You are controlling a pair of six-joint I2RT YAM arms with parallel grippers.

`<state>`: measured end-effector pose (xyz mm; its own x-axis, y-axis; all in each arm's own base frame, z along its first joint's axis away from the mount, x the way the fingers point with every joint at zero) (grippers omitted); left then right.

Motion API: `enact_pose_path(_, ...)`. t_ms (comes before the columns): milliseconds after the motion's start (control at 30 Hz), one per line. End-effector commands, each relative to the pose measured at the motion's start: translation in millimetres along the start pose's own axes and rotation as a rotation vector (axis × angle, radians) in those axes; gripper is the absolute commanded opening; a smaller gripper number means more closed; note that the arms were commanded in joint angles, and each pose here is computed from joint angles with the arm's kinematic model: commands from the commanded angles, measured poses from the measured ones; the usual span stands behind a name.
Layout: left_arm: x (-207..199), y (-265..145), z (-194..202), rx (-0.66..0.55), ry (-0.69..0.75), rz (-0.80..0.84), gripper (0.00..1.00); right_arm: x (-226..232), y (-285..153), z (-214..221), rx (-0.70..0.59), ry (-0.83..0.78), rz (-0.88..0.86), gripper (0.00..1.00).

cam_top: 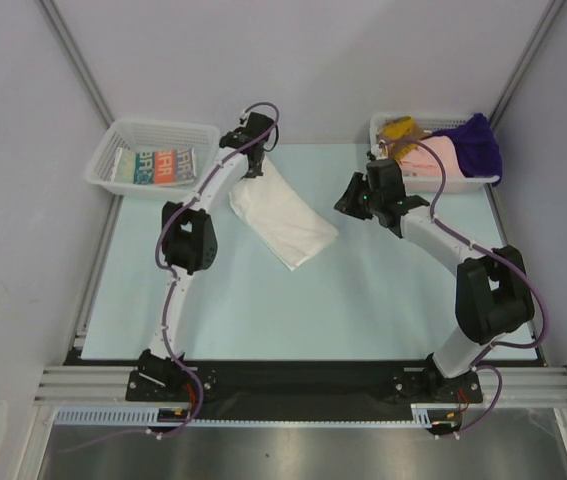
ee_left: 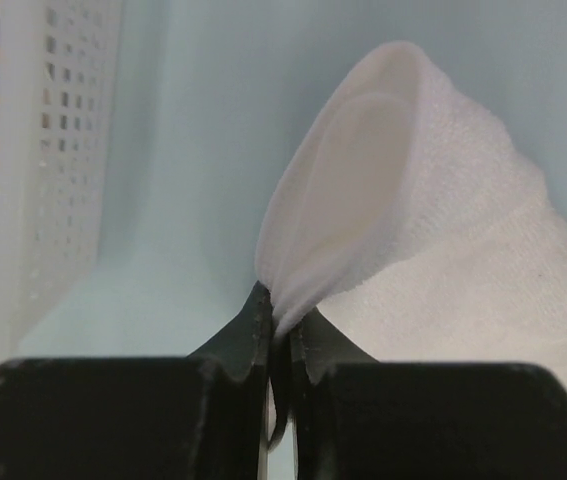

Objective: Fold and stack the towels
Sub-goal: Neatly place the folded towel into the bin

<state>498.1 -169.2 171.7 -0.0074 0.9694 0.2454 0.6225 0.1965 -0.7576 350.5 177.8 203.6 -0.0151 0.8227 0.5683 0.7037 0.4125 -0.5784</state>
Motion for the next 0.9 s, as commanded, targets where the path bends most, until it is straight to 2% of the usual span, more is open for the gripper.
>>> enact_pose_path(0,37.8,-14.8,-21.5,-0.042,0.013,-0.139,0.00,11.6,0.2,-15.2,-0.038,-0.032,-0.037,0.25)
enact_pose_path(400,88.9,-34.0,-64.5,-0.252,-0.020,-0.339,0.00,25.4,1.8,-24.9,-0.080,-0.046,-0.086,0.25)
enact_pose_path(667,109.7,-72.1,-96.0,-0.402,-0.103,-0.353,0.00,35.3,0.9,-28.0,-0.090,-0.061,-0.084,0.25)
enact_pose_path(867,125.7,-87.6,-111.7,-0.480,-0.089,-0.454,0.00,37.2,17.4,-25.4,-0.072,-0.068,-0.066,0.25)
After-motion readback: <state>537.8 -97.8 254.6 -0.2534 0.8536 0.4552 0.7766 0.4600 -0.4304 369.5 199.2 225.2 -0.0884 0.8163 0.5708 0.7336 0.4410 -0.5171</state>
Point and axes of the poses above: each gripper's point midway between its finger pads, its own y axis out along the fingers, its own x axis along the line the jaws close on, z = x × y, the point moved 9 cm from there along -y, back along the fingers, and after that the axes turned 4 degrees about y, right-handed, at the moved point
